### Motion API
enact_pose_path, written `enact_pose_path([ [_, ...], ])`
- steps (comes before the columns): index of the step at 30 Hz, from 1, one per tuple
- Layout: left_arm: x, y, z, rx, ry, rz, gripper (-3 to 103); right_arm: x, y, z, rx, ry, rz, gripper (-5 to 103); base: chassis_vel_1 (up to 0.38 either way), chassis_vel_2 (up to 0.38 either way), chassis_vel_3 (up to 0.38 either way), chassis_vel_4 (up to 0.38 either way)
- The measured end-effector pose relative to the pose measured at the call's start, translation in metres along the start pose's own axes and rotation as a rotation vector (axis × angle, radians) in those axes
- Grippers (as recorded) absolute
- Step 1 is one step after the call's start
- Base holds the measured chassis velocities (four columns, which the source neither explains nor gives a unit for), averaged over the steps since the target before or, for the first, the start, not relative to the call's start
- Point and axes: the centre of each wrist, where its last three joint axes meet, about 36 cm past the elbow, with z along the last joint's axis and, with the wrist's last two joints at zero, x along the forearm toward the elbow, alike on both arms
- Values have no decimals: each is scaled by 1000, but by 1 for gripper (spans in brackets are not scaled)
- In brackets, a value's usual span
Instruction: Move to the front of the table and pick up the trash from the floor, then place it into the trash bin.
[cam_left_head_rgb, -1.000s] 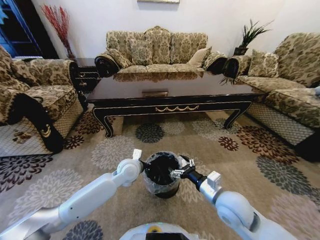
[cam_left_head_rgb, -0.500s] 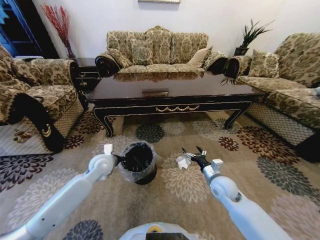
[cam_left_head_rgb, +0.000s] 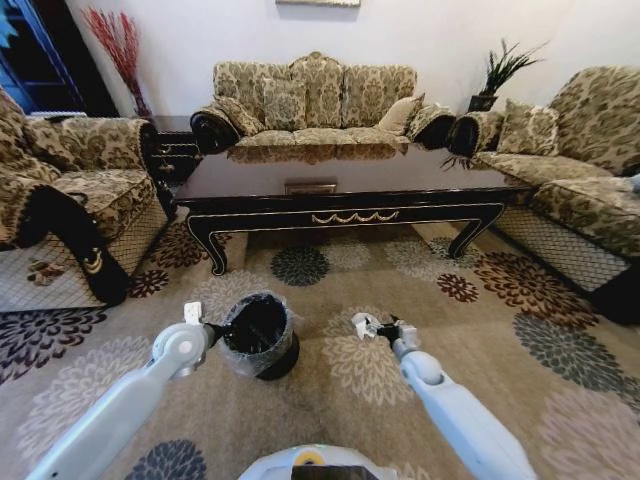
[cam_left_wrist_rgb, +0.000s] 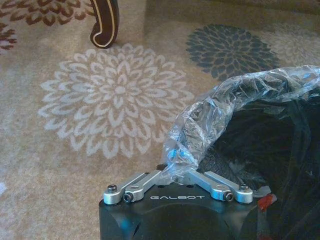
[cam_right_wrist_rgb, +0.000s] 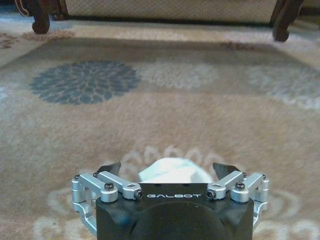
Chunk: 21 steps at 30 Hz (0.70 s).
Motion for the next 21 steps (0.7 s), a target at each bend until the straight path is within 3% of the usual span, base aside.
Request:
enact_pose_path([
  [8, -2, -6, 3, -10, 5, -1, 2, -25, 8, 29, -16, 59, 8, 100, 0, 0, 0, 0],
  [12, -3, -9, 4, -10, 6, 3, 2, -34, -5, 42, -17, 91, 31, 100, 0, 0, 0, 0],
  [16, 0, -9, 5, -19, 10, 6, 2, -44, -19, 33, -1, 78, 11, 100, 0, 0, 0, 0],
  [21, 0, -9, 7, -21, 13, 0, 2, -57, -7, 27, -22, 79, -4, 103, 0, 0, 0, 0],
])
